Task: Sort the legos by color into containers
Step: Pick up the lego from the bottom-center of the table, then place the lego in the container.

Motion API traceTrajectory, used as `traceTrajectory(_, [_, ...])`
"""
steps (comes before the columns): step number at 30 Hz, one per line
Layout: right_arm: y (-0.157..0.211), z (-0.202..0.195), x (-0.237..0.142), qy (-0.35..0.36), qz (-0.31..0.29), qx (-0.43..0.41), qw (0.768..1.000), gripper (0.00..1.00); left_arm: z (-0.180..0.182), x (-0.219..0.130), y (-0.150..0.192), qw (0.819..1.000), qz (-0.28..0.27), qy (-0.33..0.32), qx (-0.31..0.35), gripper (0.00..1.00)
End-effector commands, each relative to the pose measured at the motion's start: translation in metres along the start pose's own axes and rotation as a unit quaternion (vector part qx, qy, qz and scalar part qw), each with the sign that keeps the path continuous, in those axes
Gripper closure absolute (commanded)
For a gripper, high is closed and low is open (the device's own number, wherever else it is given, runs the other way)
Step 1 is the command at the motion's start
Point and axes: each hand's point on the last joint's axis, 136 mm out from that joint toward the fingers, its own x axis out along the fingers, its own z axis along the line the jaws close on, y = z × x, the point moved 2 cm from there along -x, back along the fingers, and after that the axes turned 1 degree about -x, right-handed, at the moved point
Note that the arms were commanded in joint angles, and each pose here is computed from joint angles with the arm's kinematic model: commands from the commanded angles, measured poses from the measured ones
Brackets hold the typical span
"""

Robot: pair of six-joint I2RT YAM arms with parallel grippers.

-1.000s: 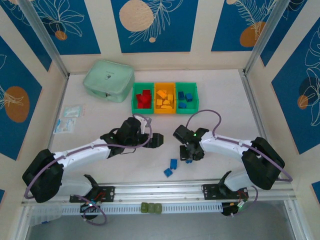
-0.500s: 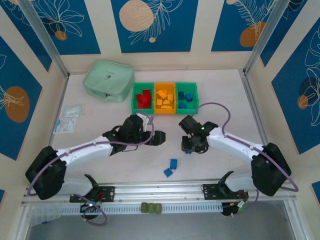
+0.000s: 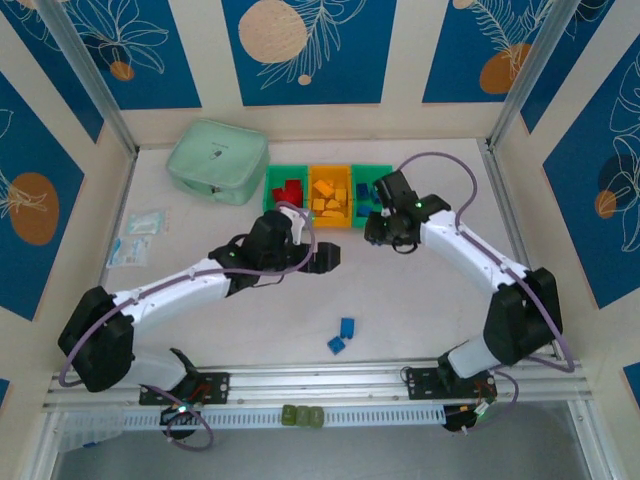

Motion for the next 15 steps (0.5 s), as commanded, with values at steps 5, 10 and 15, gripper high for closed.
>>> traceTrajectory(5, [-0.058,-0.004,0.023,0.024,-0.018,-0.023,0.999,0.63,0.001,0.0,-0.028,1.0,-0.016,-0.01,0.005,0.01])
traceTrajectory(10, [-0.087,-0.015,0.046,0.051,-0.024,-0.027,0.998,0.63,0.008,0.004,-0.038,1.0,-0.022,-0.009,-0.008,0.01])
traceTrajectory(15, [-0.1,-0.028,0.072,0.079,-0.007,-0.027,0.996,0.63,0.015,0.008,-0.042,1.0,-0.024,-0.011,-0.018,0.01])
